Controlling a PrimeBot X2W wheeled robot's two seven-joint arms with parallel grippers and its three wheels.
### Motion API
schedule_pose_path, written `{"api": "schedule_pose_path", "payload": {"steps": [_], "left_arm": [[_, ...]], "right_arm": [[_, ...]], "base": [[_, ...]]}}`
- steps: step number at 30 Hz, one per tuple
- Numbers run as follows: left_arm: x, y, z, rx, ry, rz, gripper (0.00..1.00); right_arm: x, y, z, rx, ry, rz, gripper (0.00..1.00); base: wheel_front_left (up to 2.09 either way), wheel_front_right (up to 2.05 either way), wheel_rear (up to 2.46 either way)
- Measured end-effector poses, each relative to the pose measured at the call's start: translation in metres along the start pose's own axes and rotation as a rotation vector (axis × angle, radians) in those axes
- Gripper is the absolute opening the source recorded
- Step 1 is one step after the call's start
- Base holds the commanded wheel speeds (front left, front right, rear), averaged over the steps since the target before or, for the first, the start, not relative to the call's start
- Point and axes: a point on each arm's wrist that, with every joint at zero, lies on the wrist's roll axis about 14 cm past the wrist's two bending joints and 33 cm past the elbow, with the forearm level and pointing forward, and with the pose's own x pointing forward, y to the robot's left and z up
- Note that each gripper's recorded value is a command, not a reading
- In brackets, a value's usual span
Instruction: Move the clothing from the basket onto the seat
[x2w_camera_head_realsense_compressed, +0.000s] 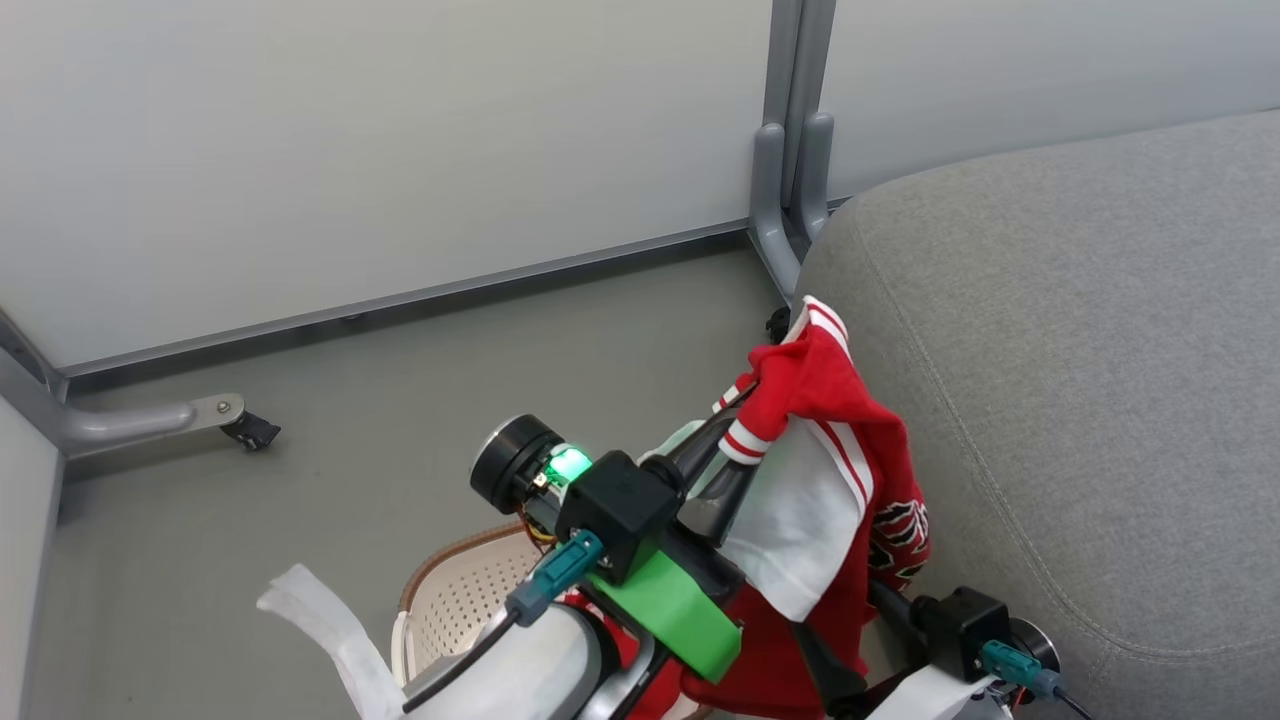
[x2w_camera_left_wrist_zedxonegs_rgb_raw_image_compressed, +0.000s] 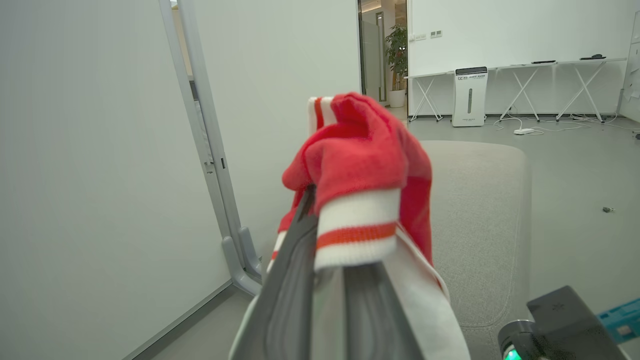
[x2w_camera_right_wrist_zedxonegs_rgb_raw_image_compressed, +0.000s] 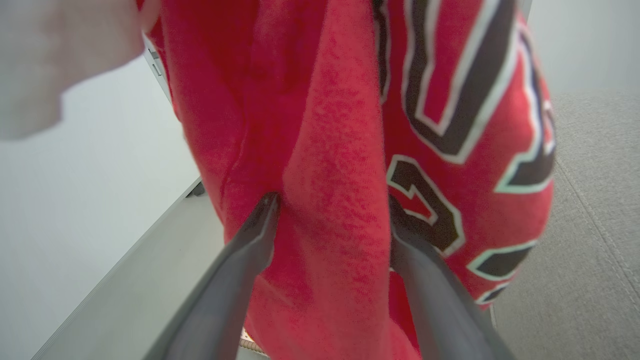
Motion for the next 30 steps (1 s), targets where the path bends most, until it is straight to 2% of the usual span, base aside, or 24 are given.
{"api": "schedule_pose_path", "payload": {"steps": [6, 7, 8, 26, 27, 28, 30], "left_arm": [[0.000, -0.018, -0.004, -0.024, 0.025, -0.061, 0.00], [0.000, -0.020, -0.004, -0.029, 0.028, -0.066, 0.00], [0.000, -0.022, -0.004, -0.032, 0.029, -0.071, 0.00], [-0.005, -0.007, -0.033, -0.063, 0.110, -0.019, 0.00], [-0.005, -0.007, -0.035, -0.067, 0.117, -0.017, 0.35], [-0.006, -0.006, -0.036, -0.067, 0.119, -0.014, 1.00], [-0.007, -0.004, -0.037, -0.066, 0.124, -0.009, 1.00]], "right_arm": [[0.005, 0.007, -0.003, -0.005, 0.014, 0.034, 1.00], [0.005, 0.009, -0.004, -0.008, 0.017, 0.043, 0.33], [0.006, 0.011, -0.004, -0.009, 0.018, 0.051, 0.00], [0.007, 0.010, -0.001, -0.012, 0.012, 0.065, 0.00], [0.007, 0.010, -0.001, -0.012, 0.013, 0.065, 0.00], [0.007, 0.010, -0.001, -0.012, 0.014, 0.066, 0.00], [0.007, 0.010, -0.001, -0.012, 0.014, 0.067, 0.00]], "base": [[0.00, 0.00, 0.00], [0.00, 0.00, 0.00], [0.00, 0.00, 0.00], [0.00, 0.00, 0.00], [0.00, 0.00, 0.00], [0.00, 0.00, 0.00], [0.00, 0.00, 0.00]]}}
